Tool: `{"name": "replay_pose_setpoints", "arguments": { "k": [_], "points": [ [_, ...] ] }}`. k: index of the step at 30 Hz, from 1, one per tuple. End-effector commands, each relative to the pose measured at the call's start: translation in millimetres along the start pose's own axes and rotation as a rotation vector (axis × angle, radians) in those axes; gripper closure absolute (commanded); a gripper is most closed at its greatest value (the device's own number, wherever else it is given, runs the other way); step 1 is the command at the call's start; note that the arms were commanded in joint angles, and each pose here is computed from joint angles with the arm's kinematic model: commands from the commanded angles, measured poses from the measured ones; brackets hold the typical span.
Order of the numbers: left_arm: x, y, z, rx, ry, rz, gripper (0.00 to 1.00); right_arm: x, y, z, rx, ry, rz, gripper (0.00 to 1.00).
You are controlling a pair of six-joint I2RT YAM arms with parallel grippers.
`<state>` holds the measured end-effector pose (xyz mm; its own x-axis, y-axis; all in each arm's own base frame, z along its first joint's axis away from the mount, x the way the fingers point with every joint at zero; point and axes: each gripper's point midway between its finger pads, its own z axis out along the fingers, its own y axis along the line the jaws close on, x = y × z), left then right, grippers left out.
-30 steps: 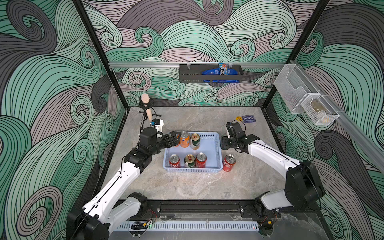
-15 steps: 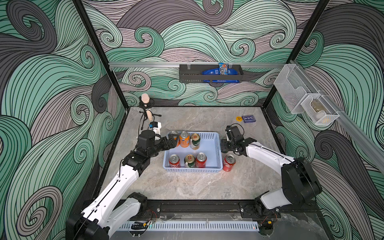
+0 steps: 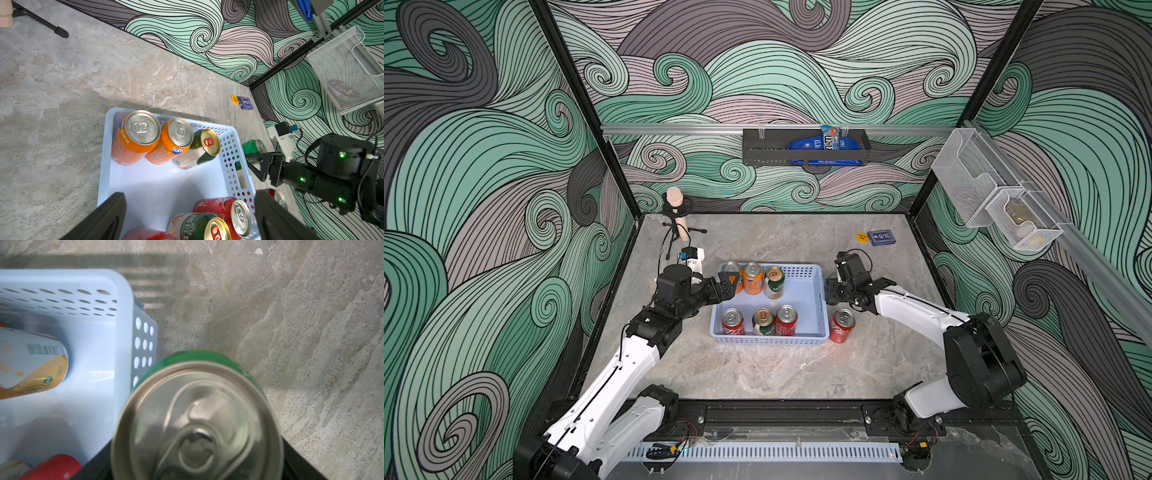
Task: Take out the drinks from the basket
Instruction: Place the drink at the center of the board.
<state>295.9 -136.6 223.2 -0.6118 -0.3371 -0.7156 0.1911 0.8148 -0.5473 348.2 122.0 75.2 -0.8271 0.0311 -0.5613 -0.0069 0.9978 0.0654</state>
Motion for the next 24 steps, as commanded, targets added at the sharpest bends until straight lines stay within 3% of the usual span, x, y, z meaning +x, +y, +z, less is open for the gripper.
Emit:
{"name": "replay_pose_setpoints", "arguments": {
  "k": [1,13,24],
  "points": [
    [-0.8,1.2,-3.0,-0.002,-0.005,0.022,0.01,-8.7,2.5,-1.1,-0.018,-0.039,0.028,0.33],
    [-0.6,2.2,-4.5,-0.005,-0.006,0.023,0.01,-7.2,1.7,-1.9,-0.018,-0.038,0.028,0.16],
    [-6.9,1.9,-4.3,-0.012,-0.016,0.017,0.01,-28.9,1.5,-27.6,-0.031,-0.128,0.047,0.04]
  ]
}}
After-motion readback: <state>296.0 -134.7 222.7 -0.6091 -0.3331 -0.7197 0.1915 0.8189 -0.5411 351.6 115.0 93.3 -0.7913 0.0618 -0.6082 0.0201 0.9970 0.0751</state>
